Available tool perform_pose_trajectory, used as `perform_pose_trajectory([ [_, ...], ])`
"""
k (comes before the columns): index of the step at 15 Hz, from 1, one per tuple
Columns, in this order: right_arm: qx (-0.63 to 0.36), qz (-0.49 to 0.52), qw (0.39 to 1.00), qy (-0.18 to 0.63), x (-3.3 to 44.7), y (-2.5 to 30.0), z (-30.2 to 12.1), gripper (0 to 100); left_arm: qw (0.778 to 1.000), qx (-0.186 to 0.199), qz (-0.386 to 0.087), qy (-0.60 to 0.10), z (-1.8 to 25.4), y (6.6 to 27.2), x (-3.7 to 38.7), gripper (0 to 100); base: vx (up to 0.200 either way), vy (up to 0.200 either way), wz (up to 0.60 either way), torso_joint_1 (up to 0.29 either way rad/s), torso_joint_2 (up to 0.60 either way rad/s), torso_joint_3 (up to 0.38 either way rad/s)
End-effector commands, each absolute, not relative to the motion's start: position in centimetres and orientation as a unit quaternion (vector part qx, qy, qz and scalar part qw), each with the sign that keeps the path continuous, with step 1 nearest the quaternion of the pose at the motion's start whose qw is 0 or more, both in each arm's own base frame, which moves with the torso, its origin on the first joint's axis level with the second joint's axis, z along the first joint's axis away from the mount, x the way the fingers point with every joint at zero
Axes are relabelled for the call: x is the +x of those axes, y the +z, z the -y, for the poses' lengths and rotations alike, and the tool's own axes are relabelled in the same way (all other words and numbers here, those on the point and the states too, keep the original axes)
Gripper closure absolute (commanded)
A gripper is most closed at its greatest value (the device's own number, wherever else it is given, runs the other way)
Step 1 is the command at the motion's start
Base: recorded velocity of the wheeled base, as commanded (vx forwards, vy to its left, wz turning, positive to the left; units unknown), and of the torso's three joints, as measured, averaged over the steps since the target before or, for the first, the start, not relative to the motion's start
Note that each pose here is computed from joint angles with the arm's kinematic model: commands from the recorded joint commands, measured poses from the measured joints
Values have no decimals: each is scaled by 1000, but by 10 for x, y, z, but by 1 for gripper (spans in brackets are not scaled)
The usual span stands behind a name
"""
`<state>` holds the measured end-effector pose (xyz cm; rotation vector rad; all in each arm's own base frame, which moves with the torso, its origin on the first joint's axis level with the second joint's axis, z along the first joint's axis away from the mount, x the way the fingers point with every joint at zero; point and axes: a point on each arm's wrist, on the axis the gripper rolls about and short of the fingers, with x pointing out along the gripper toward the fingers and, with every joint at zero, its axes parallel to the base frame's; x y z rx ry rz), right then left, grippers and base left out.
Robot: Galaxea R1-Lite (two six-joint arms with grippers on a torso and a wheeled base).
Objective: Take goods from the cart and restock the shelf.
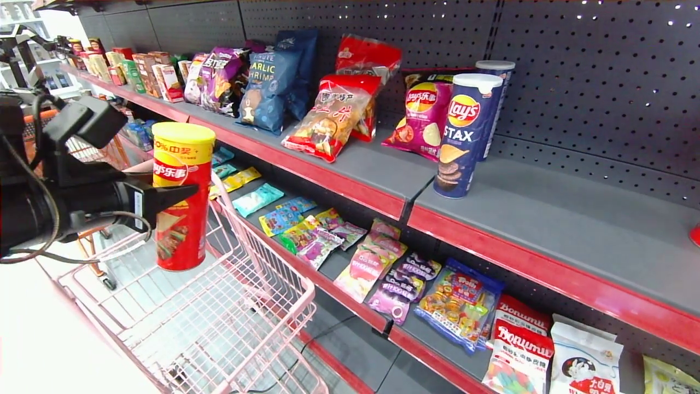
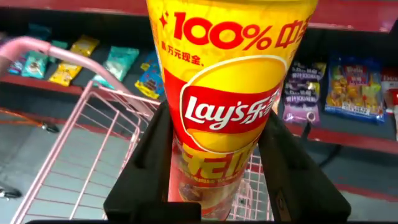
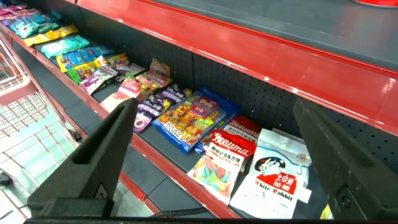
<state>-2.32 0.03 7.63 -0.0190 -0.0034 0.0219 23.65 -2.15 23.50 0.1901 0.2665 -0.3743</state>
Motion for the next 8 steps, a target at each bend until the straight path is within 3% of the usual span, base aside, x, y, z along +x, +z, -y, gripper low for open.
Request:
perform_pose_trajectory([
  [1,-10,1,1000,11,-23,76,0,0,975,97,-93,-178,19,251,212,100,0,0,0,0,0,0],
  [4,-10,1,1000,11,-23,76,0,0,976,98,-80,-177,17,252,191,100,0,0,0,30,-68,-46],
  [8,-9,1,1000,11,-23,76,0,0,977,101,-67,-176,16,254,177,100,0,0,0,196,-499,-295],
])
